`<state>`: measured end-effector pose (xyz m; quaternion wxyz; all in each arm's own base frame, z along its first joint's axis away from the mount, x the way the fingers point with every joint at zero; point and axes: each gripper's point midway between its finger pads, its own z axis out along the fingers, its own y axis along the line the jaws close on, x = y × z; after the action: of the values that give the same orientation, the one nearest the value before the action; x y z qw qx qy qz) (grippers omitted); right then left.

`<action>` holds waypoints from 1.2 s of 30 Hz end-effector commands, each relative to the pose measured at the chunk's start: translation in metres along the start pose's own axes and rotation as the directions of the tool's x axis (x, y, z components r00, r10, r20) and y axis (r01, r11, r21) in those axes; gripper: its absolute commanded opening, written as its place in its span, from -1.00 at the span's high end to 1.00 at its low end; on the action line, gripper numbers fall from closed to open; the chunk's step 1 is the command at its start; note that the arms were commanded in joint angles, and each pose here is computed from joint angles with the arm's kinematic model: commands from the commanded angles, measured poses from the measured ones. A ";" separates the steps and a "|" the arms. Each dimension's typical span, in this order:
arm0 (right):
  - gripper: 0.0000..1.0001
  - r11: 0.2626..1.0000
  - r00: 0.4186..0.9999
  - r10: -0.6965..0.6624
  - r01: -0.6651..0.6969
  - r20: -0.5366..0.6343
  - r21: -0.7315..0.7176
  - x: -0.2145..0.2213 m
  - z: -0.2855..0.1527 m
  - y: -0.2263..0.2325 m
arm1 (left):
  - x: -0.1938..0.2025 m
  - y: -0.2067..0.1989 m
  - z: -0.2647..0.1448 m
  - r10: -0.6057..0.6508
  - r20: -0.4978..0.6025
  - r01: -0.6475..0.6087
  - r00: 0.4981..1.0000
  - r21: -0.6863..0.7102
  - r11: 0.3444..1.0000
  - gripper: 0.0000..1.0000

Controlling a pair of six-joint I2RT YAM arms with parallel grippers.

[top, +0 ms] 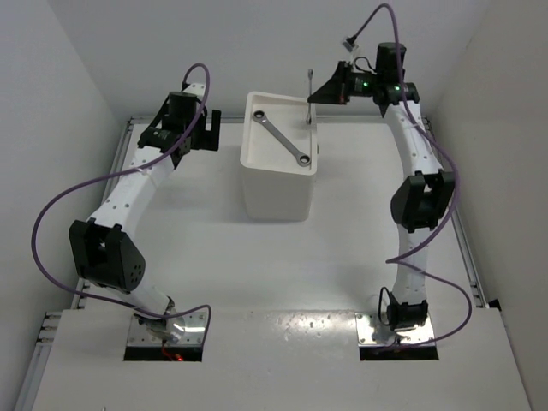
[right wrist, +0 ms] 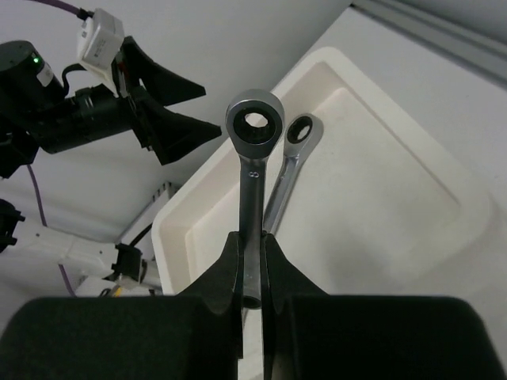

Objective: Sort the tools into containers

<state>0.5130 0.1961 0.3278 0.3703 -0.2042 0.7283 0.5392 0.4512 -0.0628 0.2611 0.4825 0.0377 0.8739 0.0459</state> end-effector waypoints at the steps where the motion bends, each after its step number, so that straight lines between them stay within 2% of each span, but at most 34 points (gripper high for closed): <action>1: 1.00 0.991 0.995 -0.096 0.097 0.018 -0.096 -0.014 0.012 0.031 | -0.015 0.009 -0.012 -0.017 0.048 0.018 0.999 -0.013 1.000 -0.98; 7: 1.00 0.988 0.997 -0.076 0.072 -0.030 -0.133 0.007 0.037 0.025 | -0.008 0.011 -0.012 -0.019 0.035 0.020 0.999 -0.011 1.000 -0.98; 13: 1.00 0.992 0.995 -0.067 0.058 -0.078 -0.112 0.028 0.044 0.006 | -0.008 0.015 -0.011 -0.033 0.034 0.034 0.999 -0.018 0.999 -0.98; 17: 1.00 0.992 0.983 -0.121 0.114 -0.136 -0.056 0.049 0.054 0.000 | -0.008 0.015 -0.011 -0.033 0.034 0.034 0.999 -0.018 0.999 -0.98; 23: 1.00 0.966 0.931 -0.244 0.257 -0.272 0.013 0.084 0.062 -0.001 | -0.004 0.016 -0.009 -0.045 0.024 0.045 0.999 -0.015 0.999 -0.98; 27: 1.00 0.957 0.912 -0.256 0.285 -0.321 0.047 0.097 0.065 -0.009 | -0.004 0.014 -0.009 -0.054 0.024 0.054 0.998 -0.006 0.999 -0.98; 32: 1.00 0.956 0.927 -0.185 0.246 -0.325 0.158 0.097 0.065 -0.026 | 0.000 0.016 -0.008 -0.057 0.014 0.057 0.998 -0.005 0.998 -0.98; 36: 1.00 0.967 0.959 -0.141 0.186 -0.245 0.171 0.077 0.063 -0.025 | 0.003 0.015 -0.004 -0.065 0.005 0.065 0.998 -0.005 0.998 -0.98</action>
<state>0.4850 0.2713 0.2379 0.3217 -0.3248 0.7777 0.4314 0.4488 -0.0535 0.2487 0.4691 0.0232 0.8820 0.0389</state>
